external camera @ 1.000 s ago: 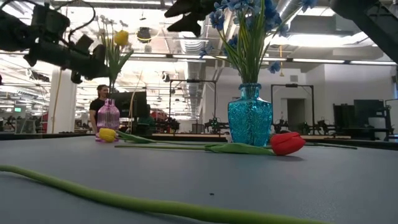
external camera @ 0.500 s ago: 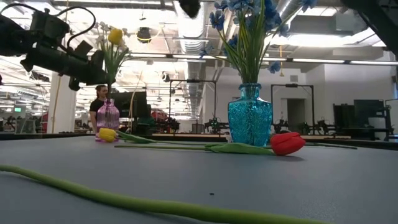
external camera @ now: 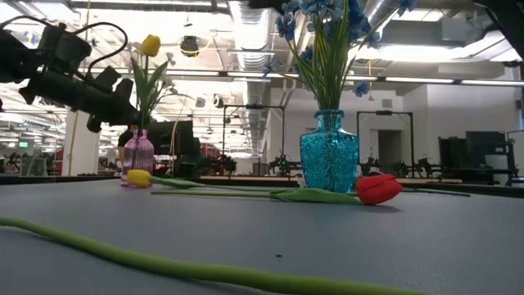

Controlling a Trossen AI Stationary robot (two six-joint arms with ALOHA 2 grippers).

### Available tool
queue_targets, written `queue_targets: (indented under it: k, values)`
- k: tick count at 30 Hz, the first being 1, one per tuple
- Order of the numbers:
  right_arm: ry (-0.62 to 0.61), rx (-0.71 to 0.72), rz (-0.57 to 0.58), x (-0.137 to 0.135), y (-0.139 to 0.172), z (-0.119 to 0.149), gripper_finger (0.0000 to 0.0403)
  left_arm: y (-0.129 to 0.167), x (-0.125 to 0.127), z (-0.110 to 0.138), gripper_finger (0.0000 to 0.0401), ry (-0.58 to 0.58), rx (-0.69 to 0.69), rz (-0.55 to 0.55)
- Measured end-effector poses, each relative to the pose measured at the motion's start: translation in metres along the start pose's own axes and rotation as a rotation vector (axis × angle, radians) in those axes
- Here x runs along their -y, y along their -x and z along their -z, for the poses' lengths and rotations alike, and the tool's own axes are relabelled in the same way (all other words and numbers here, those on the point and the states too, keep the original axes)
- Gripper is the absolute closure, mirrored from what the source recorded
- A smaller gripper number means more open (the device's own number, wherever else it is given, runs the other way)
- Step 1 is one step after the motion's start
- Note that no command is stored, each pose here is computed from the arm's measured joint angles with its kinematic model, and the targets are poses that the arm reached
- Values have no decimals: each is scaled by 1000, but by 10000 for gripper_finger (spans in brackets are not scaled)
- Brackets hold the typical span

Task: Sort flowers into vase by color
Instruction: Put the bottom white flowers into the purple vase

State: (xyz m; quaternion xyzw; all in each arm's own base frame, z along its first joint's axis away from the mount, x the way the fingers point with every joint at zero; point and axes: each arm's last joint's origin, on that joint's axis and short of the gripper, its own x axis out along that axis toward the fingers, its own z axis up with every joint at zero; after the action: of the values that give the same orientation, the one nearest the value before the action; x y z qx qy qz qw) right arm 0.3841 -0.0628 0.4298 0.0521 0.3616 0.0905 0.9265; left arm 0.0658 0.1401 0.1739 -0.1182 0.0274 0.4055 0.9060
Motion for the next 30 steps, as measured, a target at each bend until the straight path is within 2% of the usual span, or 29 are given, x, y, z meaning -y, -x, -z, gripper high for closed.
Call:
queue_targets:
  k: [9, 12, 19, 23, 27, 30]
  values:
    - [-14, 13, 109, -15, 31, 2, 117, 2, 1, 16, 400, 13, -4, 6]
    - [-12, 13, 131, -18, 36, 2, 117, 2, 1, 16, 389, 29, 1, -7]
    - [-26, -44, 133, -17, 35, 8, 117, 2, 0, 16, 321, 45, 2, -29]
    - [-27, -54, 169, -18, 41, 10, 123, 3, 2, 16, 275, 56, 5, -5]
    - [-19, -49, 224, -25, 65, 14, 142, 4, 4, 9, 242, 64, -5, 39]
    - [-15, -35, 272, -31, 85, 18, 163, 4, 4, 3, 229, 79, -47, 3]
